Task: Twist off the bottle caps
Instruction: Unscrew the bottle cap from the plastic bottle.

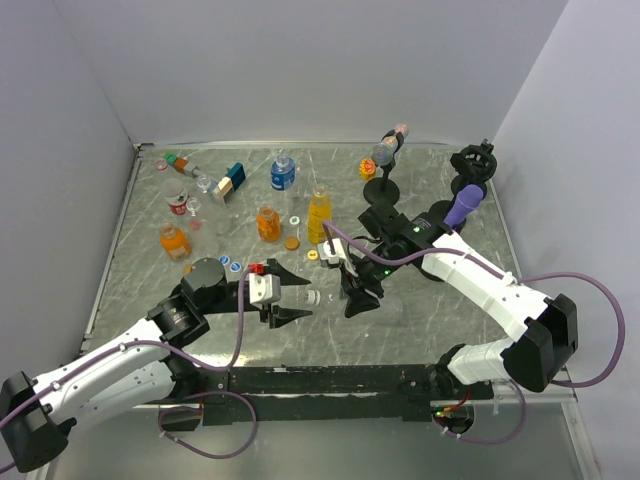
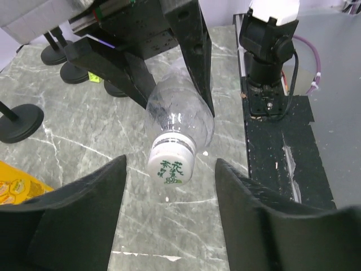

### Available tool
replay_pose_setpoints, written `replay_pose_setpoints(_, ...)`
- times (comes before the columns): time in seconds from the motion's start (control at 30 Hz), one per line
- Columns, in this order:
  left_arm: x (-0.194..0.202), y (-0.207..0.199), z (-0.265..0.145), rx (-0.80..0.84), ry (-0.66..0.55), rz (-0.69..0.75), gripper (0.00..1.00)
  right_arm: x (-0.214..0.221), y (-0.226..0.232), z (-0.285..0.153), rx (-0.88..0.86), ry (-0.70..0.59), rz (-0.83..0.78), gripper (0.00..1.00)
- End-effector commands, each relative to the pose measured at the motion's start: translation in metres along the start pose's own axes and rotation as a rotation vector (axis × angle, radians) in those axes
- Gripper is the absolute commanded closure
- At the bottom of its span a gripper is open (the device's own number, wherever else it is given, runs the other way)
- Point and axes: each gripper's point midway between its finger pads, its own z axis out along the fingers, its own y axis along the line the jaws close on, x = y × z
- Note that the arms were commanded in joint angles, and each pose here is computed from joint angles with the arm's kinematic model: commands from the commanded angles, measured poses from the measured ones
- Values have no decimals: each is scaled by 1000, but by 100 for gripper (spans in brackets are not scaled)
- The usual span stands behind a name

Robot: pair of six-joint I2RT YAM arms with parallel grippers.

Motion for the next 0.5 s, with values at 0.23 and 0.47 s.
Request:
replay_pose_setpoints(0.23, -24, 1, 7, 35, -54, 14, 82, -9, 1, -3, -7, -31, -32, 72)
replay_pose_setpoints(0.47, -36, -3, 5, -1, -97, -233, 99, -7, -4, -3, 11, -18, -22, 72)
